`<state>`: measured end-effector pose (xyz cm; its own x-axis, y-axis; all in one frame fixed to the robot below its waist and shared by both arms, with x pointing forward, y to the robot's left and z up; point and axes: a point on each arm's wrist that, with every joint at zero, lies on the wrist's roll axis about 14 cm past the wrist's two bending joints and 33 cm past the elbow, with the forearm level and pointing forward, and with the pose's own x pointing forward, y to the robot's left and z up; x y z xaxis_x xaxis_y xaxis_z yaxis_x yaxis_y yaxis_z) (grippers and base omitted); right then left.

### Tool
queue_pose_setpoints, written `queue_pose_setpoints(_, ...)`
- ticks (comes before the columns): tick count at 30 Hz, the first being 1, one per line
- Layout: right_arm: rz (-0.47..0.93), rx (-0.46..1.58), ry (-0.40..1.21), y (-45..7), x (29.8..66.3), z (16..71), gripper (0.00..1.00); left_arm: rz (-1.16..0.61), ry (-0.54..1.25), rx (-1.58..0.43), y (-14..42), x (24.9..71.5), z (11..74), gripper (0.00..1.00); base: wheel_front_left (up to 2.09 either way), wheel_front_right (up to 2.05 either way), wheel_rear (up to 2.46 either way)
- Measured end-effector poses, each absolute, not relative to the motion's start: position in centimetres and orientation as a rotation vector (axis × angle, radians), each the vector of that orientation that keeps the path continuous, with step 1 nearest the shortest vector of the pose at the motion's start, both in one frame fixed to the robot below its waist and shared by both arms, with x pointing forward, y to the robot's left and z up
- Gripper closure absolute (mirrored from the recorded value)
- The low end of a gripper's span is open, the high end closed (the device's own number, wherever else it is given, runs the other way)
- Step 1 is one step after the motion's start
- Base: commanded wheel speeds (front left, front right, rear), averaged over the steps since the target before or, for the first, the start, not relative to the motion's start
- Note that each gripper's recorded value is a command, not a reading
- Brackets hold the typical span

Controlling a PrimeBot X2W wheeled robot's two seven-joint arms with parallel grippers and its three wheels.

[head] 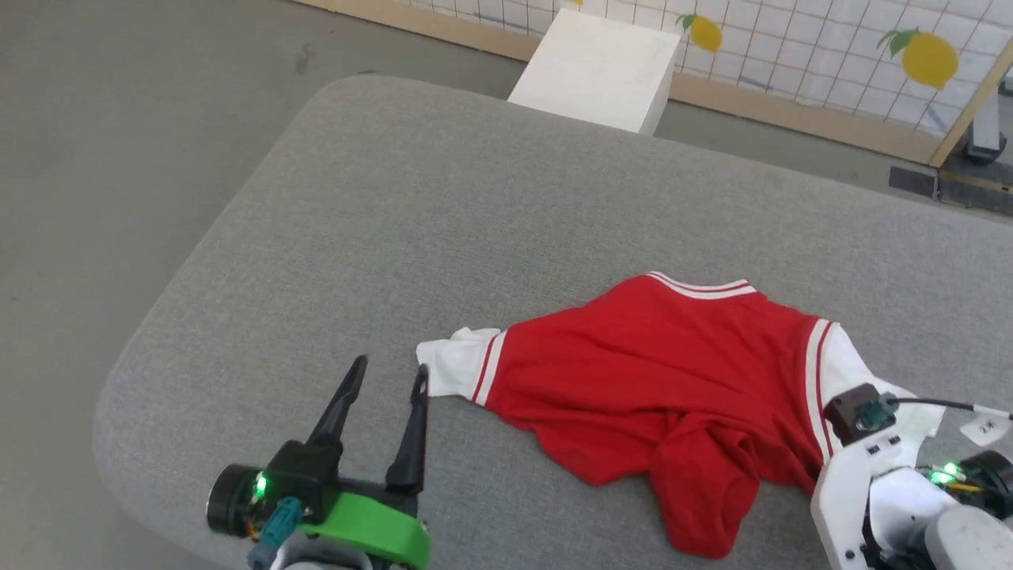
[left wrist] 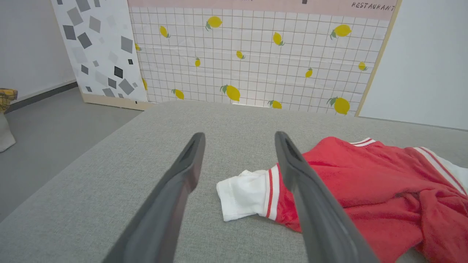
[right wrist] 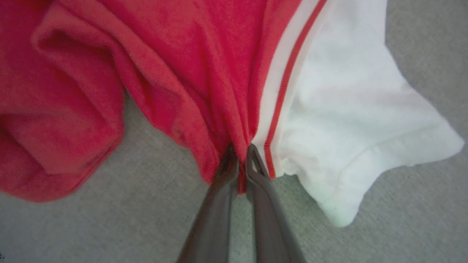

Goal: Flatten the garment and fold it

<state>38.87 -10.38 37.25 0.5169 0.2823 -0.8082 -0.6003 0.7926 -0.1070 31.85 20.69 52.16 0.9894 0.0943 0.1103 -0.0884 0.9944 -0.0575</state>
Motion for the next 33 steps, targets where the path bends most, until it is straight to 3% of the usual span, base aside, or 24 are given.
queue_pose_setpoints(10,0.4,-0.459,0.919,-18.4,33.8,39.9,1.0,0.044,-0.118,-0.079,20.0,31.1,51.8,0.0,0.0,0.0,0.0)
queue_pose_setpoints(17,0.394,-0.38,1.009,-19.6,27.5,39.6,1.0,-0.018,-0.129,-0.097,18.3,31.3,52.0,0.0,0.0,0.0,0.0)
queue_pose_setpoints(18,0.399,-0.364,1.005,-19.3,26.9,39.5,0.19,-0.027,-0.123,-0.098,18.1,31.4,51.8,0.0,0.0,0.0,0.0)
queue_pose_setpoints(19,0.392,-0.34,0.979,-19.2,27.0,39.7,0.0,-0.041,-0.109,-0.101,17.7,31.5,51.4,0.0,0.0,0.0,0.0)
queue_pose_setpoints(29,0.287,-0.156,0.487,-18.1,34.9,47.9,0.0,-0.276,0.206,-0.158,10.2,33.5,45.9,0.0,0.0,0.0,0.0)
queue_pose_setpoints(33,0.218,-0.165,0.388,-19.7,36.8,49.4,0.0,-0.381,0.378,-0.165,7.2,35.1,44.7,0.0,0.0,0.0,0.0)
